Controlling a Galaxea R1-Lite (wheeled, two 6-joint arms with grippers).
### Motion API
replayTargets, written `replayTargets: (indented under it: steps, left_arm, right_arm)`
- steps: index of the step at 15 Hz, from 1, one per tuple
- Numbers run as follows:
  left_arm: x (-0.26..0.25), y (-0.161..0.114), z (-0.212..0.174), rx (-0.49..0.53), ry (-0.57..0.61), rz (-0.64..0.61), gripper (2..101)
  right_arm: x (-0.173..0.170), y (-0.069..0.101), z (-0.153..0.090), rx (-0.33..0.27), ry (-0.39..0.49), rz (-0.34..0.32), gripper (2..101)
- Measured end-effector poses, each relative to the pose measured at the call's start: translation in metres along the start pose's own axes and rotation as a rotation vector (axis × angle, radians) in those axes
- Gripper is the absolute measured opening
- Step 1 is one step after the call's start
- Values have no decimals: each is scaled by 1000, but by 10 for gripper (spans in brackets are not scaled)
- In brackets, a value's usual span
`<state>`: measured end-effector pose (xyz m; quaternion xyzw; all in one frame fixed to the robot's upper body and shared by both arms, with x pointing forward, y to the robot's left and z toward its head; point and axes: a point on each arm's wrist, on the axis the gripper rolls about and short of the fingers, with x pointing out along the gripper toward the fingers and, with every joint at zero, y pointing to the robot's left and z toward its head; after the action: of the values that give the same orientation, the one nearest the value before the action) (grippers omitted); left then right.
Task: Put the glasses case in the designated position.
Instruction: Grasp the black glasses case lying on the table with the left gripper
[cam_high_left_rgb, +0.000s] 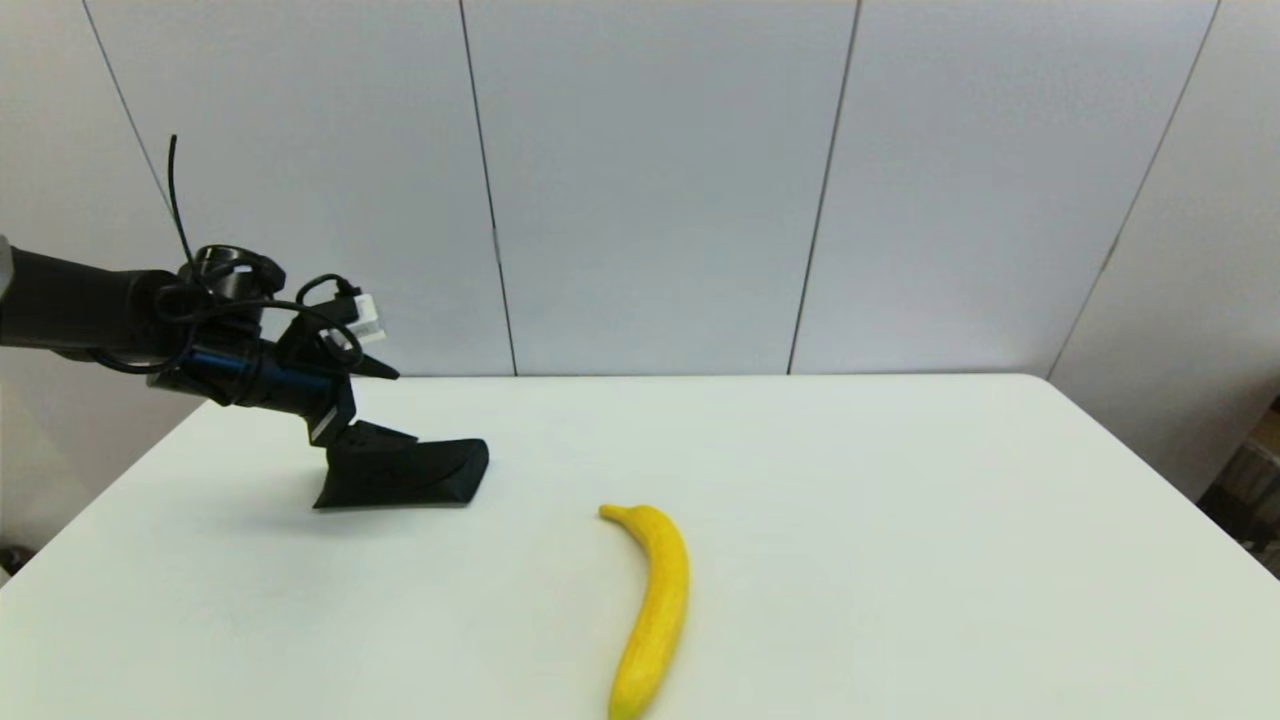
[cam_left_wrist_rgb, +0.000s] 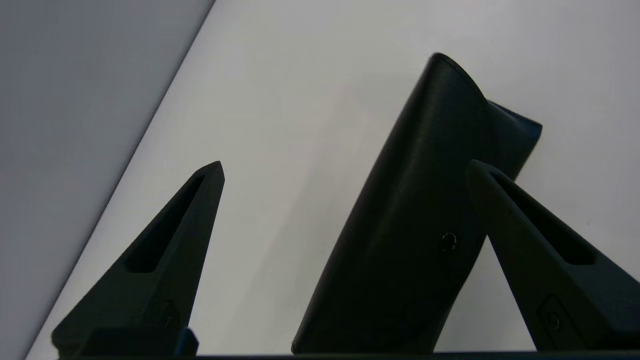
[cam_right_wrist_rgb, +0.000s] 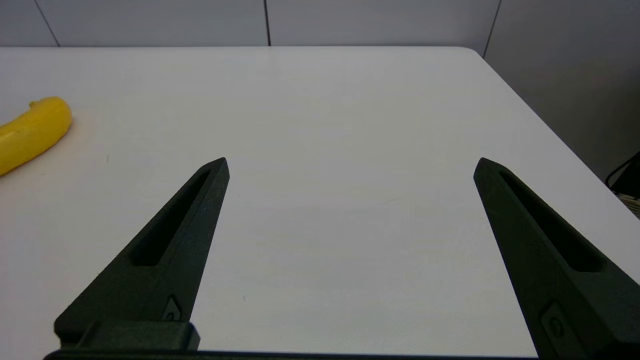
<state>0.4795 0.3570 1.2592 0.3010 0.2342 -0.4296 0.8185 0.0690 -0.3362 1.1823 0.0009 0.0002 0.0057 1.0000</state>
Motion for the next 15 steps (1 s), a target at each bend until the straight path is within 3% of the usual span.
replayTargets:
  steps: [7,15]
  left_arm:
    - [6,-11,-7,104,14,-118,979]
    - [23,-19,-24,109,-5,-264,979]
  right_arm:
    - [0,0,0,0,0,0,971]
    - [0,0,0,0,0,0,971]
